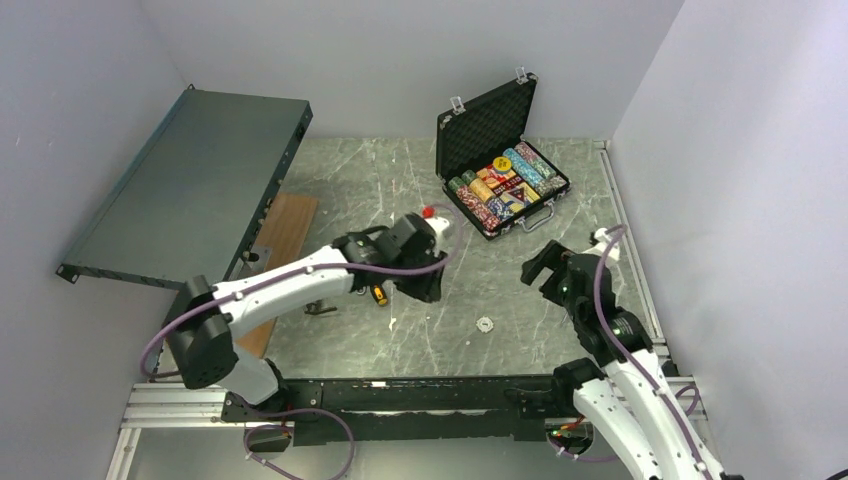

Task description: Pack up texas hold em set

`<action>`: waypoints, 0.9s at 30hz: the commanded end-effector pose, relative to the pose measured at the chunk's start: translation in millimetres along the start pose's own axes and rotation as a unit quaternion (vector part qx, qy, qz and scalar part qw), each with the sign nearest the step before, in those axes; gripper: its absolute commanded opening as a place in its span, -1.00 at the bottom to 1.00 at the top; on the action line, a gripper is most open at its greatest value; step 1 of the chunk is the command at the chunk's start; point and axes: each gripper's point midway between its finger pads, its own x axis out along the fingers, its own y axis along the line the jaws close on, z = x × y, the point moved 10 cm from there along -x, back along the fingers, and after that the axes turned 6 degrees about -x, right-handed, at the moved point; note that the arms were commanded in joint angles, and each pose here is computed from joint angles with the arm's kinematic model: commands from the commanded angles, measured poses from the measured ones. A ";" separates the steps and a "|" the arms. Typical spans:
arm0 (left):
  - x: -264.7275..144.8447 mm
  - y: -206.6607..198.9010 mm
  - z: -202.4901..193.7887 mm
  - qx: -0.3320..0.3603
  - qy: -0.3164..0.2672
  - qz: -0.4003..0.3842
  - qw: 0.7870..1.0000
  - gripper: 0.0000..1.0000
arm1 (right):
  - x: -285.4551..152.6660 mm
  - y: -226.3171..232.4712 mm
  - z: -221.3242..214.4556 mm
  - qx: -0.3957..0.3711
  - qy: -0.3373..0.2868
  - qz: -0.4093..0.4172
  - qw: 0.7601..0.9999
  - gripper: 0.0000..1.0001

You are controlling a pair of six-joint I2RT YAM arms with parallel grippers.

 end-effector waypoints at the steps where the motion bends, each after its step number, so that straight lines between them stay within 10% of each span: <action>1: -31.9 3.0 23.4 -0.052 -0.026 -0.123 0.991 -0.30 | 15.8 23.6 -15.9 -0.049 0.059 0.159 0.984 0.93; 8: -54.7 20.6 57.9 -0.159 -0.083 -0.197 0.964 -0.34 | 9.6 68.4 -29.7 -0.066 0.066 0.328 0.940 0.95; 27: -74.0 38.8 80.4 -0.327 -0.165 -0.211 0.906 -0.35 | -38.6 169.9 -21.2 -0.074 -0.128 0.335 0.931 0.44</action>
